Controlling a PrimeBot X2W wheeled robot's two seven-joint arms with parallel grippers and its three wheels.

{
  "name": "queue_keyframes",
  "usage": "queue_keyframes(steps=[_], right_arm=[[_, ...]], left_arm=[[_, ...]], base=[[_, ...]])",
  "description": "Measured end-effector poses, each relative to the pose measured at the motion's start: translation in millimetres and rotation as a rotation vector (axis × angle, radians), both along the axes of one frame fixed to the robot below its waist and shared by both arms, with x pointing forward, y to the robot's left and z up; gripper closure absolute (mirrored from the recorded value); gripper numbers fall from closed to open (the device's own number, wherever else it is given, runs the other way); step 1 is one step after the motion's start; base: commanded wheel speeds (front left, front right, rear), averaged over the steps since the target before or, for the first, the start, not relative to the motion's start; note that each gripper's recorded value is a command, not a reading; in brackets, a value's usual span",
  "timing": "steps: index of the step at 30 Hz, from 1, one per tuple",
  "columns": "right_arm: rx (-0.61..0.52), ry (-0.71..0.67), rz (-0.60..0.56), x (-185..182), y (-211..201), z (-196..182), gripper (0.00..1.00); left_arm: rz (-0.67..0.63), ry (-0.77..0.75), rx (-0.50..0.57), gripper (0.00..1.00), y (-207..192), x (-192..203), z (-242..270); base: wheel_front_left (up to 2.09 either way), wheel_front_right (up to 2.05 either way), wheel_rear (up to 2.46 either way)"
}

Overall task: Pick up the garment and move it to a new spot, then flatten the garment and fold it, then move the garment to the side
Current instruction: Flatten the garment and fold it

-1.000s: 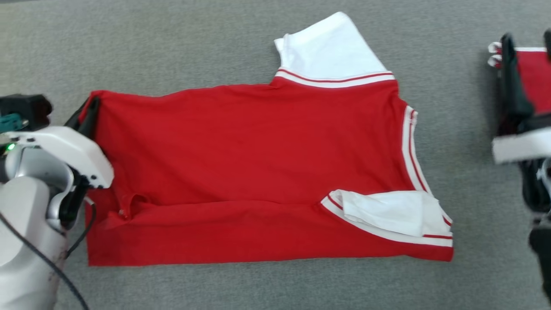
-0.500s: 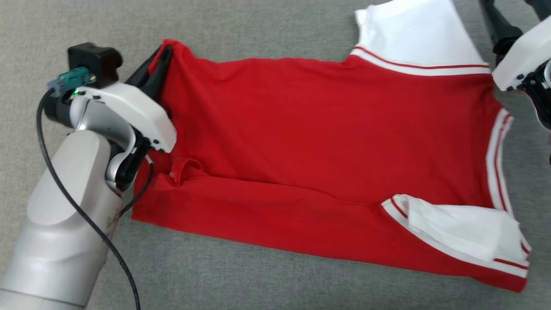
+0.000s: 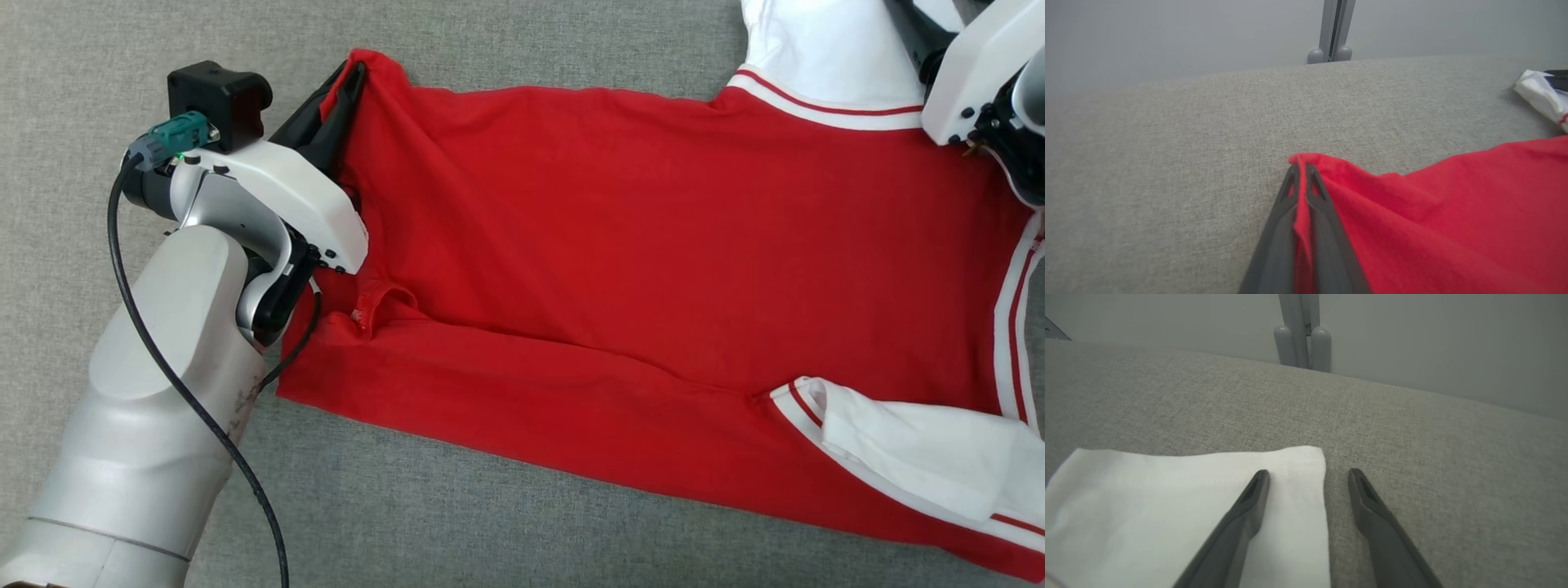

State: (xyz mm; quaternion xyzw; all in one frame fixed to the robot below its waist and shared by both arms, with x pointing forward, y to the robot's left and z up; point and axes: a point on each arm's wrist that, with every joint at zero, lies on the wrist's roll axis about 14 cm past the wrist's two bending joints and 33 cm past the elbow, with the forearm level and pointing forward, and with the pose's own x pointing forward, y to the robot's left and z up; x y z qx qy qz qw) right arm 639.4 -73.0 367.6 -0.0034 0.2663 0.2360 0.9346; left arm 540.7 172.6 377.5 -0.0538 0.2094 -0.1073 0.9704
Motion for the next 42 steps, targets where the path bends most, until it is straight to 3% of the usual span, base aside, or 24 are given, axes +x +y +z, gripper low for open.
queue_keyframes(steps=[1,9,15,28,42], right_arm=[[0.005,0.0,-0.004,2,1,1,1.0],[0.078,-0.084,-0.004,5,4,31,1.0],[0.149,-0.152,0.028,-19,-8,54,1.0],[0.396,-0.109,-0.06,-132,-57,65,1.0],[0.507,-0.025,-0.179,-220,-65,55,1.0]], left_arm=[[0.0,-0.002,0.0,1.0,0,0,0],[0.018,-0.065,-0.031,1.0,2,2,17],[0.012,-0.102,-0.066,1.0,1,-7,28],[-0.003,-0.112,-0.082,1.0,-2,-49,39],[0.069,-0.011,-0.146,1.0,5,-100,40]], base=[[0.0,0.0,0.0],[0.0,0.0,0.0],[0.0,0.0,0.0],[0.0,0.0,0.0],[0.0,0.0,0.0]])
